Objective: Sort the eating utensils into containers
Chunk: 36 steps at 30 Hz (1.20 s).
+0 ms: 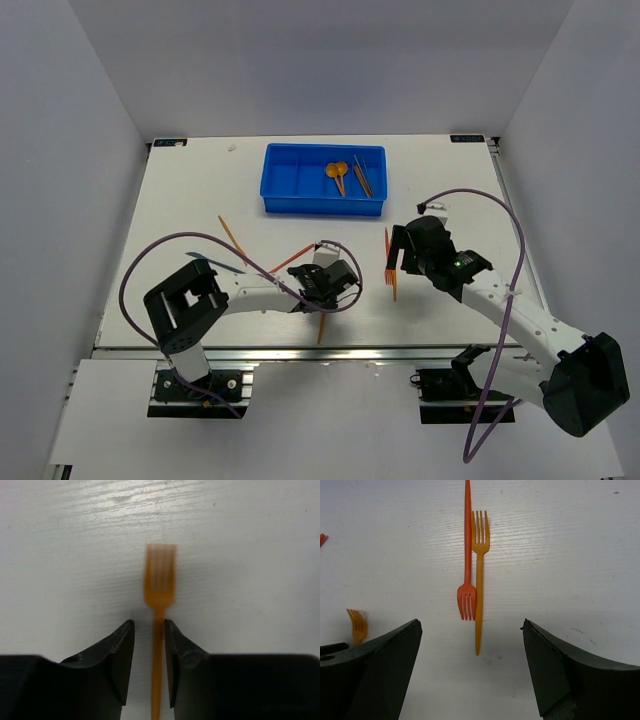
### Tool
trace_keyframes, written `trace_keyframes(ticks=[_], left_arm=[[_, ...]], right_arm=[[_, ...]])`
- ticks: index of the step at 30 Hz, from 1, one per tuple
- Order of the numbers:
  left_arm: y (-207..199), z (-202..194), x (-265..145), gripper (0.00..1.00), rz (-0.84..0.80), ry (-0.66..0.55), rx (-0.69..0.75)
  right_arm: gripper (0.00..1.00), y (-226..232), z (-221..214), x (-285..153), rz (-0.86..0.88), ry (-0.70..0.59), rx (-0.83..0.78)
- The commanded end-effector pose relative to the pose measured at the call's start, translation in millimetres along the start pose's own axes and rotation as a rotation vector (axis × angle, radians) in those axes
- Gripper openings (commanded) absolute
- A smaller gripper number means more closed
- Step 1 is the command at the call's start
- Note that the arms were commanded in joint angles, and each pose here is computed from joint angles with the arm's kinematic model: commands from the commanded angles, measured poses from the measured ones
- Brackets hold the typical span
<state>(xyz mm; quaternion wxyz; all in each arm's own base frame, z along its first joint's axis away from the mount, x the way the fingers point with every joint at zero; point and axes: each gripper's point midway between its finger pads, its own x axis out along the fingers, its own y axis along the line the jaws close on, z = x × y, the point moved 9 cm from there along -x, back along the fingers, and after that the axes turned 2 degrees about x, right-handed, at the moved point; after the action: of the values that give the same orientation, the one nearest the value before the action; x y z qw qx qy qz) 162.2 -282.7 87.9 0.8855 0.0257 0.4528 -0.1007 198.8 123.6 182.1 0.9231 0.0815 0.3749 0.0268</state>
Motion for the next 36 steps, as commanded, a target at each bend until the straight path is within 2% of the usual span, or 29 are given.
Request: trace_keyframes(ticks=[1, 3, 4, 5, 6, 10, 13, 15, 16, 18, 19, 20, 21, 22, 23, 24, 25, 26, 27, 30, 33, 36], left_arm=[[-1, -16, 5, 0.38, 0.017, 0.06, 0.007], [-2, -21, 6, 0.23, 0.016, 0.075, 0.011], [-2, -21, 4, 0.07, 0.016, 0.076, 0.013], [-2, -21, 3, 0.01, 0.016, 0.072, 0.013], [-1, -18, 1, 0.0, 0.026, 0.058, 0.01], [5, 10, -24, 0.0, 0.079, -0.057, 0.007], [9, 55, -44, 0.0, 0.141, -0.183, 0.008], [11, 100, -65, 0.0, 0.13, -0.272, -0.015], [22, 127, -63, 0.0, 0.107, -0.296, -0.067], [31, 177, -70, 0.0, 0.028, -0.337, -0.062], [43, 203, -65, 0.0, -0.017, -0.36, -0.078], [48, 216, -52, 0.0, 0.024, -0.364, -0.014], [54, 253, -62, 0.0, 0.04, -0.441, -0.035], [56, 268, -58, 0.0, 0.043, -0.452, -0.02], [56, 276, -33, 0.0, 0.072, -0.431, 0.027], [62, 308, -41, 0.0, 0.073, -0.505, -0.011], [63, 320, -32, 0.0, 0.065, -0.516, -0.013], [61, 324, -3, 0.0, 0.046, -0.483, 0.018], [67, 351, -10, 0.0, 0.052, -0.55, -0.018], [81, 382, 17, 0.0, 0.068, -0.596, -0.081], [93, 395, 34, 0.0, 0.031, -0.653, -0.132], [99, 392, 53, 0.0, 0.006, -0.671, -0.135]], right_arm=[[0.86, 2, 2, 0, 0.021, -0.022, -0.007], [0.86, 2, 3, -1, 0.024, -0.027, -0.005], [0.86, 1, 3, -1, 0.025, -0.029, -0.006], [0.86, 2, 4, -2, 0.027, -0.032, -0.005], [0.86, 1, 3, -2, 0.027, -0.032, -0.008], [0.86, 1, 6, -4, 0.036, -0.046, -0.006], [0.86, 2, 7, -4, 0.04, -0.049, -0.006], [0.86, 2, 8, -3, 0.045, -0.048, -0.004], [0.86, 2, 8, -2, 0.047, -0.052, -0.003], [0.86, 2, 9, 1, 0.048, -0.048, -0.001], [0.87, 2, 10, 2, 0.051, -0.049, 0.0], [0.87, 2, 11, 2, 0.054, -0.049, -0.002], [0.87, 2, 11, 4, 0.053, -0.044, -0.004], [0.87, 2, 11, 5, 0.055, -0.043, -0.005], [0.87, 3, 12, 6, 0.06, -0.045, -0.008], [0.87, 3, 11, 7, 0.06, -0.041, -0.01], [0.87, 3, 12, 8, 0.062, -0.042, -0.01], [0.87, 4, 12, 10, 0.069, -0.037, -0.015], [0.86, 5, 13, 10, 0.075, -0.035, -0.016], [0.86, 6, 12, 15, 0.082, -0.024, -0.026], [0.86, 7, 8, 20, 0.084, -0.007, -0.039], [0.86, 7, 5, 25, 0.081, 0.01, -0.053]])
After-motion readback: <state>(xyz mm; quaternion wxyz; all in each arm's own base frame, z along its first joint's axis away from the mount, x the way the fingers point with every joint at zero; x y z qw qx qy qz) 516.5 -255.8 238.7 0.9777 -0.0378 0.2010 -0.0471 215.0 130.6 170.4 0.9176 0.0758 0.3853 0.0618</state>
